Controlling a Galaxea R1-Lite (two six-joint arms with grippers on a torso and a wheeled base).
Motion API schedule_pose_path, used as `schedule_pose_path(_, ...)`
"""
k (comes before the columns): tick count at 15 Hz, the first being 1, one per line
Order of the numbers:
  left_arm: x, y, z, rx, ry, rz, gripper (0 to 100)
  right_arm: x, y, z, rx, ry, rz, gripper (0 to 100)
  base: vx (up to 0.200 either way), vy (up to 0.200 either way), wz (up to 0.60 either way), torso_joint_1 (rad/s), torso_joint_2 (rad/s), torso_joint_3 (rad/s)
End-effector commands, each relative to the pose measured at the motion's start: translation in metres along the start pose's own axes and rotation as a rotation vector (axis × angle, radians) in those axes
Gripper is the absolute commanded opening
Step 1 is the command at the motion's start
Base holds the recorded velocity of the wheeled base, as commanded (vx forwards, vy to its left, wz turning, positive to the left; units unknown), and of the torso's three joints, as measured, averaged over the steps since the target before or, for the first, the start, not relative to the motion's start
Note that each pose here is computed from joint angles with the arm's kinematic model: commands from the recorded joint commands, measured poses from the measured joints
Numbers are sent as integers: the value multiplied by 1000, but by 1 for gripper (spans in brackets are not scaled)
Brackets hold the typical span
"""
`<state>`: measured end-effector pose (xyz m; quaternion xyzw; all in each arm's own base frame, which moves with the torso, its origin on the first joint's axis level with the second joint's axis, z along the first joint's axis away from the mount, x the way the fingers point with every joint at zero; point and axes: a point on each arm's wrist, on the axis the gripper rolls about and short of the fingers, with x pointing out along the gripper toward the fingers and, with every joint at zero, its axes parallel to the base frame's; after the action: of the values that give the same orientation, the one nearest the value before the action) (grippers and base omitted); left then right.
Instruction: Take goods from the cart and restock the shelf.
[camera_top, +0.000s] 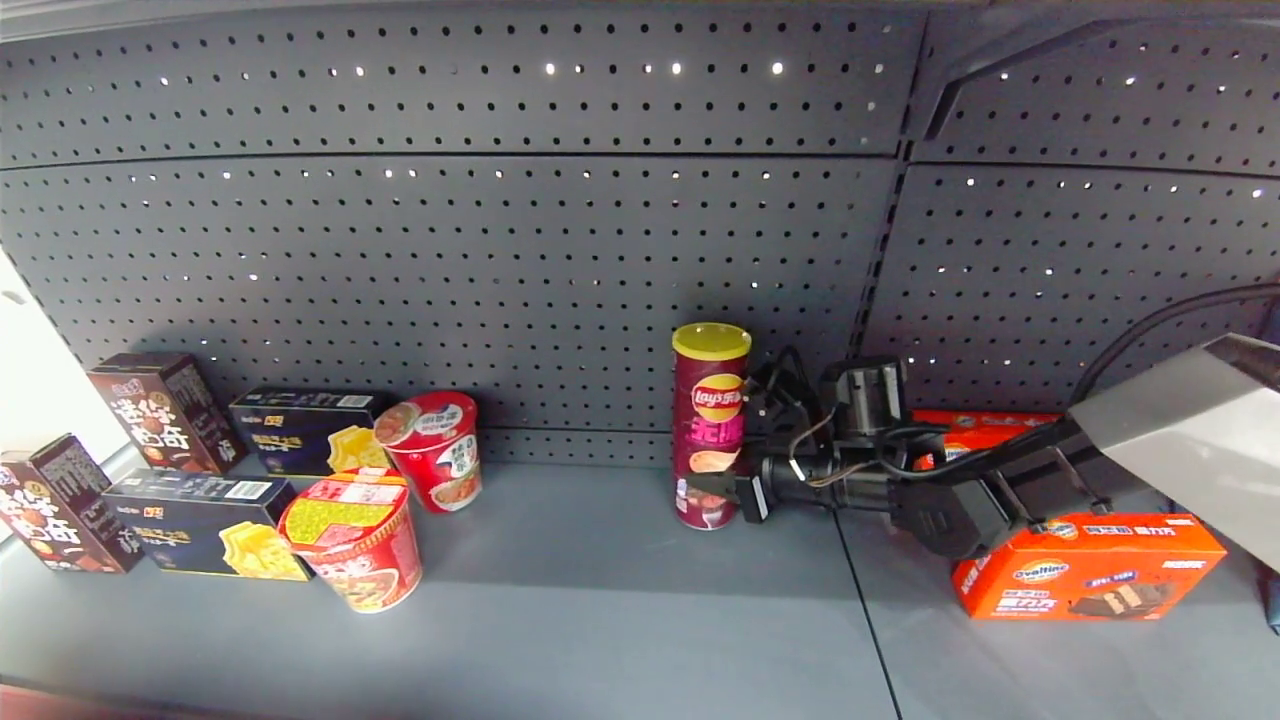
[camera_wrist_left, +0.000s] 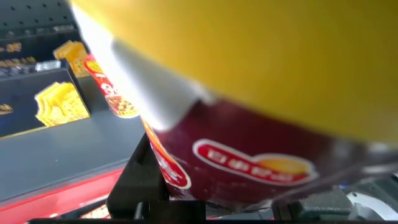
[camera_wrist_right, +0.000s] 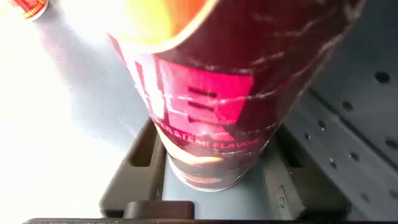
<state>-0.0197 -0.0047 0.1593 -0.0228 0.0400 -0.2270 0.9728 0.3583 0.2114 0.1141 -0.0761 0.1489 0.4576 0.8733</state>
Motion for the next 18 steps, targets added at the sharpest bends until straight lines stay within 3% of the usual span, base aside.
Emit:
schedule_pose_path(1,-1,0,-4,2,-2,-5,0,-29,22,18,-6,-25,-20,0,0,0,0,0,0,0)
schedule_pose_path(4,-3,-1,-4,6,-16,-9,0,-72,53,37,40,-56,-78,0,0,0,0,0,0,0)
schedule_pose_path(8,-4,-1,-3,10,-28,-11,0,-118,85,32,37,-60,-146,0,0,0,0,0,0,0)
schedule_pose_path(10,-5,-2,-2,11,-32,-6,0,-134,106,26,65,-83,-114,0,0,0,0,0,0,0)
schedule_pose_path(13,-5,-2,0,12,-37,1,0,-135,128,5,78,-130,-164,0,0,0,0,0,0,0)
schedule_pose_path(15,-5,-2,0,14,-37,6,0,-138,138,-14,114,-99,-142,0,0,0,0,0,0,0)
schedule_pose_path(18,-5,-2,0,14,-37,7,0,-139,139,-21,118,-70,-134,0,0,0,0,0,0,0)
